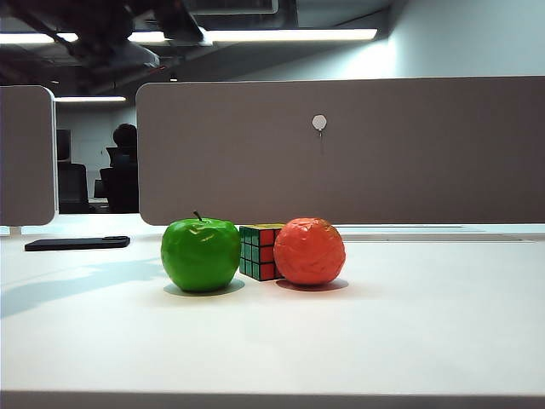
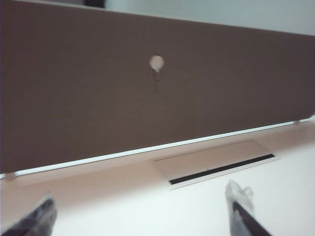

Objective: Move all the fruits on the tabletop near the face of the Rubik's cube that has the color most similar to each fruit.

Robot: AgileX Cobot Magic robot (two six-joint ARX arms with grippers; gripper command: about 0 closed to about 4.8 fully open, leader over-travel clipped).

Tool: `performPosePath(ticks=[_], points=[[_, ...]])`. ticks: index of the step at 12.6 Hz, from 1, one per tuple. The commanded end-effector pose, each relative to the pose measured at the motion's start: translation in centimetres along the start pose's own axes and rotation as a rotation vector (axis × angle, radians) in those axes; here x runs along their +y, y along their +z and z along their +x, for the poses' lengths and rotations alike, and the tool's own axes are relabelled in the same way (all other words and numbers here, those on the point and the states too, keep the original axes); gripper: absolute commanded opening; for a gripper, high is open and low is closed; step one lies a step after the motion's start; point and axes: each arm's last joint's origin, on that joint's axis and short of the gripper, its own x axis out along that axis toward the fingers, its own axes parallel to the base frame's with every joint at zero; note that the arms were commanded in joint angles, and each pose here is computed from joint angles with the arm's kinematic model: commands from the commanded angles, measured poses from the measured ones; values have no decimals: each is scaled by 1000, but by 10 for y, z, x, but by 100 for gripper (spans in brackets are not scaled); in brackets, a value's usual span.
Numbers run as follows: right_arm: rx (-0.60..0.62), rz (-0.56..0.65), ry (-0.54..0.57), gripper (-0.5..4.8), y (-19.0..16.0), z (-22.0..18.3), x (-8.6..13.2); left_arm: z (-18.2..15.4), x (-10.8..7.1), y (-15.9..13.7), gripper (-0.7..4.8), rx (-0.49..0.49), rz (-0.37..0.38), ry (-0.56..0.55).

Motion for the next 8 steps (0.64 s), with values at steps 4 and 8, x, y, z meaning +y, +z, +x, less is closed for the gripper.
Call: performPosePath(ticks=[4, 8], points=[[32, -15, -137, -6, -9, -45, 4, -69, 9, 24, 8, 292, 4, 210], [44, 16, -223, -6, -37, -97, 17, -160, -21, 68, -6, 220, 102, 306]])
